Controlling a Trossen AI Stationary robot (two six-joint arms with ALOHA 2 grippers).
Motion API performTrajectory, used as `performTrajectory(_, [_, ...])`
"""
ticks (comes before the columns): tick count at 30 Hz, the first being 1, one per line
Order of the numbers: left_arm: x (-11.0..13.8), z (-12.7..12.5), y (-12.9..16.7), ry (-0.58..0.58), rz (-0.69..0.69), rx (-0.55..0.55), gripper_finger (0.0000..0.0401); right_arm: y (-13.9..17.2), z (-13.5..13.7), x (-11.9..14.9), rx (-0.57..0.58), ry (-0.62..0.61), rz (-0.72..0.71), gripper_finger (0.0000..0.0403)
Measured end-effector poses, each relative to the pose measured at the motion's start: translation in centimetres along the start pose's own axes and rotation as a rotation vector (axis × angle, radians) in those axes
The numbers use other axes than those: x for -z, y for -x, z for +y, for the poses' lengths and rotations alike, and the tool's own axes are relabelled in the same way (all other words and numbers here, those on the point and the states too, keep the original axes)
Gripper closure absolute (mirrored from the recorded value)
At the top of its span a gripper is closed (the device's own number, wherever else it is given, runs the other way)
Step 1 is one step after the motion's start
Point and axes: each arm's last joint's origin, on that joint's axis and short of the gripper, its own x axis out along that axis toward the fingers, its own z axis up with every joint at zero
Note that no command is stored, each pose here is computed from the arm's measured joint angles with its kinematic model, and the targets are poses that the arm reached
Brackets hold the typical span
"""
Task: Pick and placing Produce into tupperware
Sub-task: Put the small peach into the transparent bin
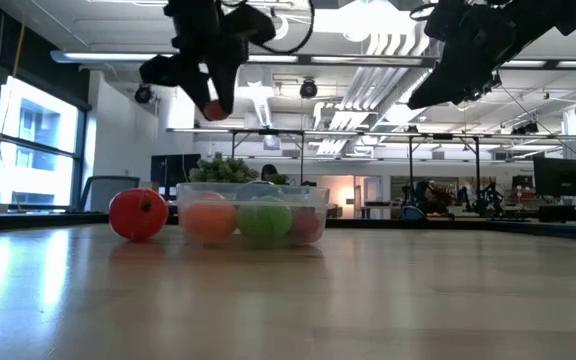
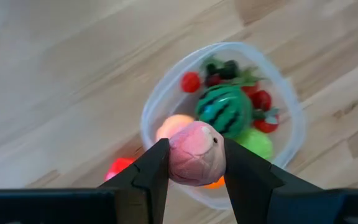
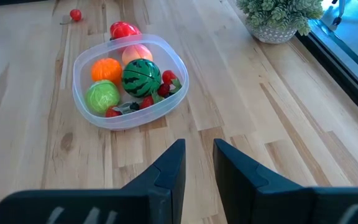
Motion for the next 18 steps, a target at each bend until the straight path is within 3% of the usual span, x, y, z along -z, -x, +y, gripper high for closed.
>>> performTrajectory(5, [1.8,-1.9,-0.7,-0.068,-0.044,-0.006,0.0277,0.0,0.0,0.0,0.000,0.000,0.000,0.0331])
performTrajectory(18, [4.8,-4.4,-5.4,-0.210,0.094,-0.095,0.0277,0.0,0.0,0.0,0.000,0.000,0.001,0.0331])
